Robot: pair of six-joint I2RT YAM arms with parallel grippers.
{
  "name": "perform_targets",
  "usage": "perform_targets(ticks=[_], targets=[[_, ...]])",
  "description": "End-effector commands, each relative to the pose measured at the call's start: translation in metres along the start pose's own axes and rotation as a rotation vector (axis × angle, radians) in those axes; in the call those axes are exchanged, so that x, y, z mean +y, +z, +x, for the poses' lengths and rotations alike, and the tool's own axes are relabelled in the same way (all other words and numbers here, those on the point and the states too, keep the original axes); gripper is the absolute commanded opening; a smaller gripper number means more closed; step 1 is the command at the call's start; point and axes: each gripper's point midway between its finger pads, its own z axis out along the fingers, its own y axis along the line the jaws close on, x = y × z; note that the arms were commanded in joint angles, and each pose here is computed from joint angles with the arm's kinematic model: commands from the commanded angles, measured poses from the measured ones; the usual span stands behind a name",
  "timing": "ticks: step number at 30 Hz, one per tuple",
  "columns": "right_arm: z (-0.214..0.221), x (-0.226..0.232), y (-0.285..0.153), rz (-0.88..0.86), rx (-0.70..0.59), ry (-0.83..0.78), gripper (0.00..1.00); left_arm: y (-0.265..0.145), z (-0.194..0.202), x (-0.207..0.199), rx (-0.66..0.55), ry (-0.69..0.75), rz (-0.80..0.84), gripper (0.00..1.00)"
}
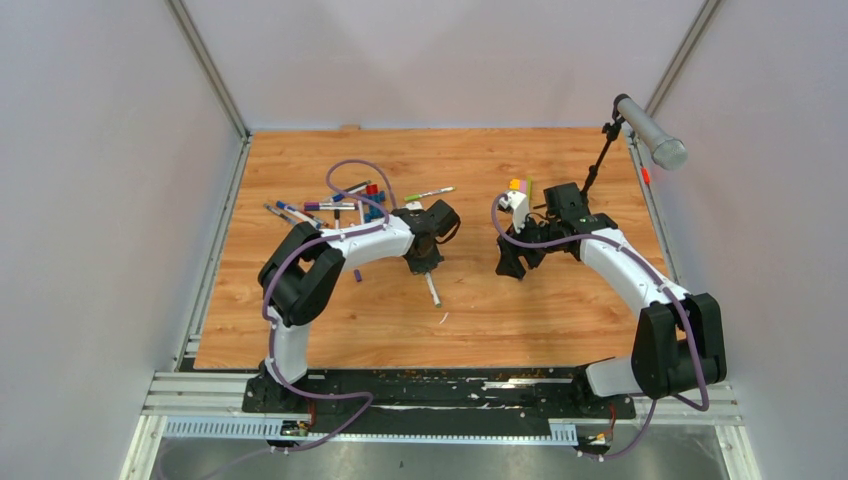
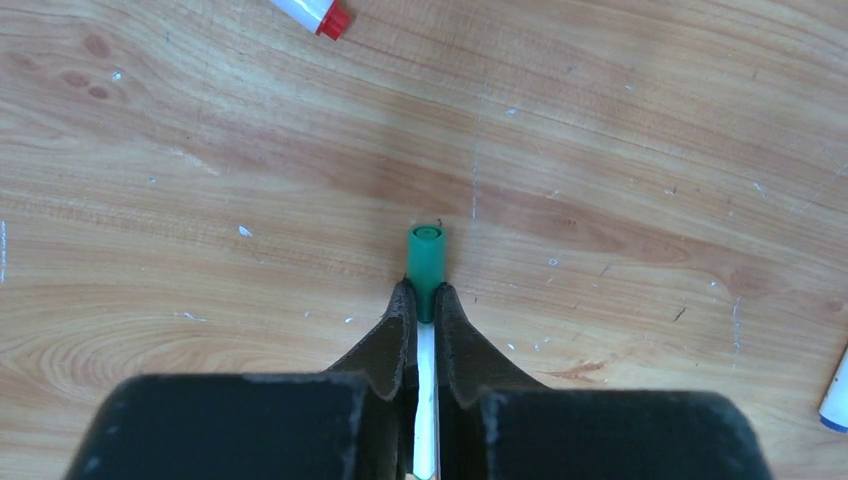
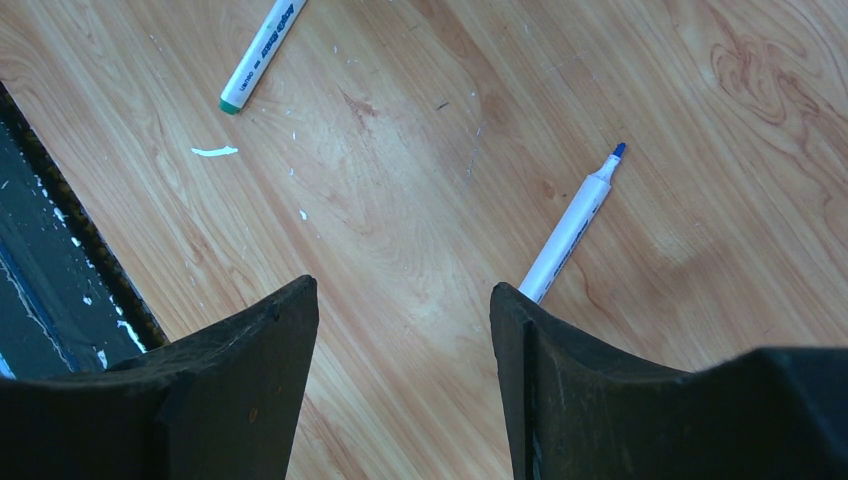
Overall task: Open the pen caps
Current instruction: Pick up the pen from the center of the board.
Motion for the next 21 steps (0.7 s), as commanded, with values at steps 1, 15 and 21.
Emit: perform_targets(ticks=[1,15,21], targets=[[-0.026,0.001,-0.012,0.003,-0.073,-0.048,0.64,-0.006,-0.004,0.001,-0.016,0.034,0.008,0.01],[-0.054,0.096,-0.006,-0.458,-0.271,-0.008,0.66,-0.124,-0.047,-0.077,-0.25,-0.125,0.79,0.0],[-0.059,0.11,-0.008,-0.542,-0.285,0.004,0.75,-0.178,-0.049,-0.091,-0.31,-0.208,1.175,0.0]])
